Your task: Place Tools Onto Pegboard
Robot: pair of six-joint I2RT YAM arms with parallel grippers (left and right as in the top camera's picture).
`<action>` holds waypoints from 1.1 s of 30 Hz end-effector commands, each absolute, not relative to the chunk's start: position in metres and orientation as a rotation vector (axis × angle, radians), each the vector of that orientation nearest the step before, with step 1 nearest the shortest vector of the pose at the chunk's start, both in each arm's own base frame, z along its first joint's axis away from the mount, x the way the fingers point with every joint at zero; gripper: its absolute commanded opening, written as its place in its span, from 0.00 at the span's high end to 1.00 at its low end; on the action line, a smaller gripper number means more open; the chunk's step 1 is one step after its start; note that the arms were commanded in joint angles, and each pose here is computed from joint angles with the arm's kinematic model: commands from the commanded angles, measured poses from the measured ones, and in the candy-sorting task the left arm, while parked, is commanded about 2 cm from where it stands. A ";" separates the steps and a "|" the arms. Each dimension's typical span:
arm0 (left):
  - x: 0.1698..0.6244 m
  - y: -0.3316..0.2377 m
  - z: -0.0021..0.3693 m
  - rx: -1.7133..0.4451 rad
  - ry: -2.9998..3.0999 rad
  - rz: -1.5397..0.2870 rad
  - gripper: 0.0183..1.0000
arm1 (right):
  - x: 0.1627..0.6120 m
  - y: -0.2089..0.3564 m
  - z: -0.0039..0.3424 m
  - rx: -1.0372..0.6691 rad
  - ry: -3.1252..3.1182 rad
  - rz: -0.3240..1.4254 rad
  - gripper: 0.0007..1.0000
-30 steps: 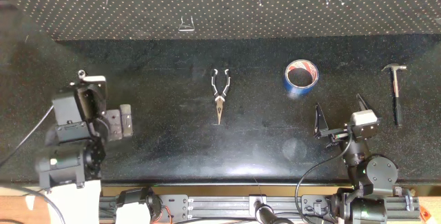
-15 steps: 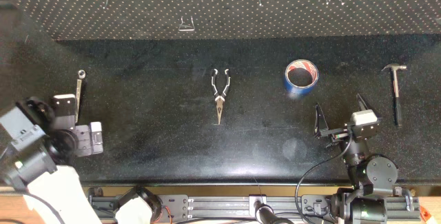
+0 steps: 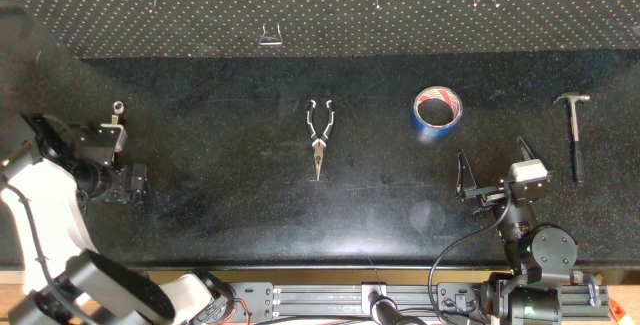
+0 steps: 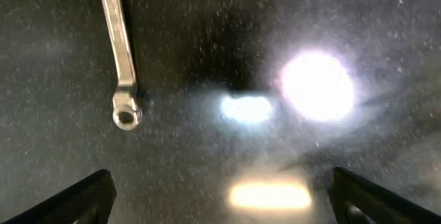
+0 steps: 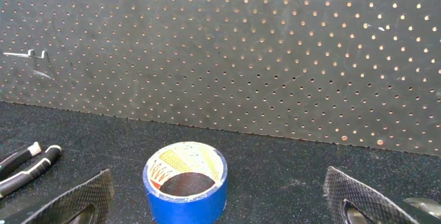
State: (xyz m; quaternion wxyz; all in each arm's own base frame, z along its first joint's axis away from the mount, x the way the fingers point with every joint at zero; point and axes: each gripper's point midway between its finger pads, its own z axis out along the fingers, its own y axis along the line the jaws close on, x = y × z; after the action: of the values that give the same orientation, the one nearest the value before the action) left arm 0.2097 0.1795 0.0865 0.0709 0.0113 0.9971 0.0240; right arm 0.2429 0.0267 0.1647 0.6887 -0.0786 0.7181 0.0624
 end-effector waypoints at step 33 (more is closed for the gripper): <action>0.318 0.252 0.042 -0.030 3.070 -0.014 0.00 | 0.243 0.028 0.164 -0.168 1.608 0.156 0.00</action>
State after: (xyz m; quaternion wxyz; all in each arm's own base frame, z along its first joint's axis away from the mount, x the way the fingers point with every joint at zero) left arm 0.3192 0.2492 0.0486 0.0500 -0.0349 0.9981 -0.0061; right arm 0.2429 0.0267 0.1647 0.6887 -0.0786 0.7181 0.0624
